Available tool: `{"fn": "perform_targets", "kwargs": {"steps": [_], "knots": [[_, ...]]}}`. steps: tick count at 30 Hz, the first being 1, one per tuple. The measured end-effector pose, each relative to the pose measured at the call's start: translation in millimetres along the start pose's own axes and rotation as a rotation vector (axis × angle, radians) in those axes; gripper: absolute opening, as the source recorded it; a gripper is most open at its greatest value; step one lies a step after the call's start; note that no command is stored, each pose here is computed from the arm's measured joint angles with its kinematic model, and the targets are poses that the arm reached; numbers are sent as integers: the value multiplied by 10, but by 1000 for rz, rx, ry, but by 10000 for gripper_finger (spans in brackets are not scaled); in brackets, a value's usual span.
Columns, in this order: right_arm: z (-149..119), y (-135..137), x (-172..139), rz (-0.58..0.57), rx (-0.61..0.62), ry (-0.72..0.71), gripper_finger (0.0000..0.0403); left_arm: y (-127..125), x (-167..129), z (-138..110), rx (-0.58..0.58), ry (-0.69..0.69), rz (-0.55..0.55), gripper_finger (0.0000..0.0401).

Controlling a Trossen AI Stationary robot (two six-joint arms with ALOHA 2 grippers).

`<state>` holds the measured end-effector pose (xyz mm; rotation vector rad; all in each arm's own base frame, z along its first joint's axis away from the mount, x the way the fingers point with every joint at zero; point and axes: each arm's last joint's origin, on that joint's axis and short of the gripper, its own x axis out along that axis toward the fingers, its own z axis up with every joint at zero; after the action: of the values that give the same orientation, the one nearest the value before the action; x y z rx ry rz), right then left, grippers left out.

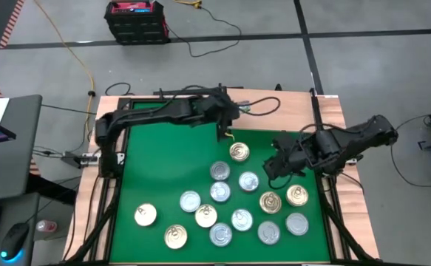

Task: Stack canned seafood by type on shelf
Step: Put the green with white tuna can on the shelf

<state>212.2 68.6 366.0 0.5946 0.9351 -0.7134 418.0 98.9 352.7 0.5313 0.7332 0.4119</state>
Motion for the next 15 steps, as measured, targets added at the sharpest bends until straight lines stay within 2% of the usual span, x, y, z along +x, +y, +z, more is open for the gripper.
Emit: {"fn": "perform_targets", "kwargs": {"steps": [4,8,11,15], "knots": [[-118,-36,-47,-49,8,29,294,-41,167,28,117,83,75,141],[-181,-58,-86,-63,9,39,294,-163,347,-8,247,154,106,141],[-214,-61,-109,-59,8,40,294,-245,424,-32,266,192,122,143],[-241,-52,-125,-53,0,29,294,-320,443,-15,232,183,115,159]]}}
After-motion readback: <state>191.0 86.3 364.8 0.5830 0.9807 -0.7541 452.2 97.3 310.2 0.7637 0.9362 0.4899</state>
